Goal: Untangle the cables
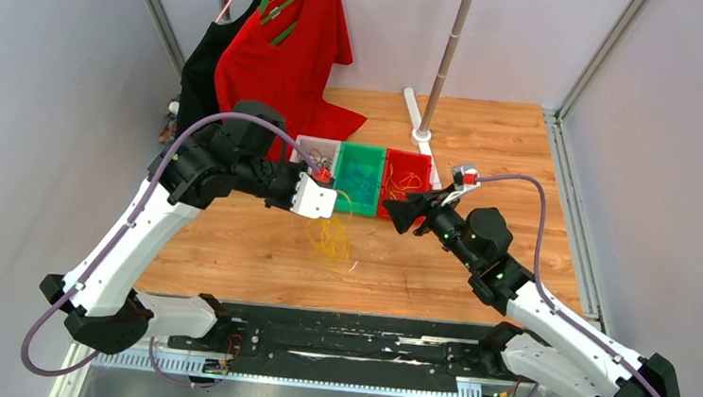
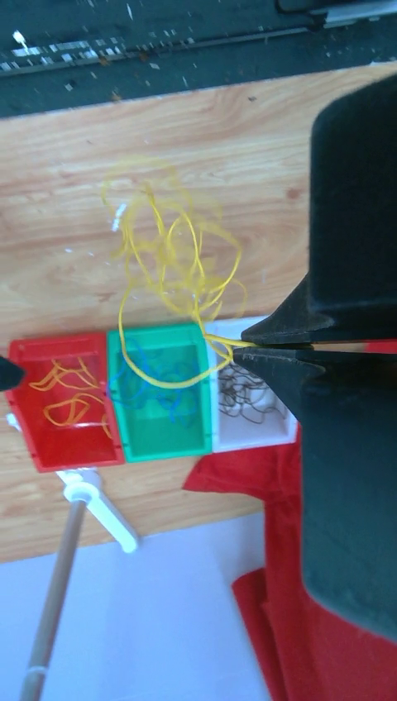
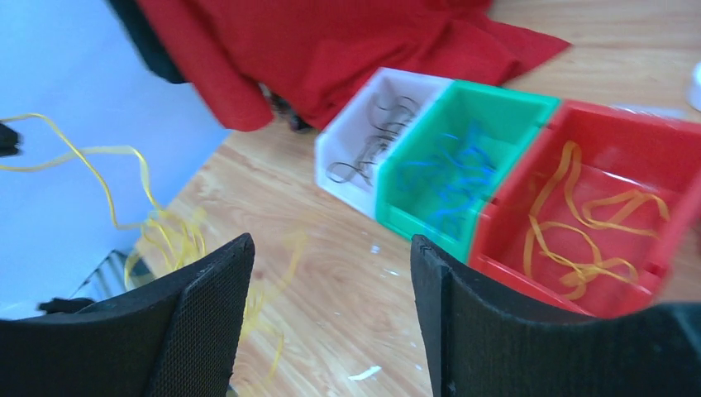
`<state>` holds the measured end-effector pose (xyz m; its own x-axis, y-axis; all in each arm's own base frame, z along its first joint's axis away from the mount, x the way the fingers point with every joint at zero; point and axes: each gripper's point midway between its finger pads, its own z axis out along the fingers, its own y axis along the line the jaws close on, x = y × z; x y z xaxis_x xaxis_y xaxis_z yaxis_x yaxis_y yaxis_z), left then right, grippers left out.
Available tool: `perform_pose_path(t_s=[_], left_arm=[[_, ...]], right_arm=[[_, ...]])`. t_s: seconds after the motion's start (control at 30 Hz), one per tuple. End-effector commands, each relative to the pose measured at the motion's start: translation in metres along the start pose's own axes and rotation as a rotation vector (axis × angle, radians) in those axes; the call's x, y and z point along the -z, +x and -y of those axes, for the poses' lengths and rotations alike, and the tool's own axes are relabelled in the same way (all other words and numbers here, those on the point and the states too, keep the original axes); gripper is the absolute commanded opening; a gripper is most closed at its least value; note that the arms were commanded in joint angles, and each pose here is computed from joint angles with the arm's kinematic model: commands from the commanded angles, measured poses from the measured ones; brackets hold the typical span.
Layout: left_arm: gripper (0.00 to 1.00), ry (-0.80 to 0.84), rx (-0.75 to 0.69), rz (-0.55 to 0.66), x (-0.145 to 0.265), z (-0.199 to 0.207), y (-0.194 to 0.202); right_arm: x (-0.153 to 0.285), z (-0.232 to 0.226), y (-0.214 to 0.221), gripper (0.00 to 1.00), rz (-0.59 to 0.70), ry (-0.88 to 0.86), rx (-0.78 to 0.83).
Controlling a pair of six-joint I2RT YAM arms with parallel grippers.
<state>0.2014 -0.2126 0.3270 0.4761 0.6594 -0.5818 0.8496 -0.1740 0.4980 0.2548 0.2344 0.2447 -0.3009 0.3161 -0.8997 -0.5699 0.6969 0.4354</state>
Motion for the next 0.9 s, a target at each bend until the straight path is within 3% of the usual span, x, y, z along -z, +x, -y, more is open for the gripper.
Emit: perform_pose_path(t_s=[0.0, 0.3, 0.87], left_arm=[[0.00, 0.088, 0.039, 0.104, -0.004, 0.017, -0.027], [0.01, 0.090, 0.057, 0.153, 0.003, 0.019, -0.052], [0.01, 0.046, 0.029, 0.241, 0.023, 0.004, -0.091]], right_arm=[[0.001, -0.065, -0.034, 0.70, 0.083, -0.241, 0.041], [0.008, -0.126, -0.029, 0.70, 0.048, -0.422, 0.085], [-0.024, -0.115, -0.009, 0.65, 0.017, -0.301, 0.119]])
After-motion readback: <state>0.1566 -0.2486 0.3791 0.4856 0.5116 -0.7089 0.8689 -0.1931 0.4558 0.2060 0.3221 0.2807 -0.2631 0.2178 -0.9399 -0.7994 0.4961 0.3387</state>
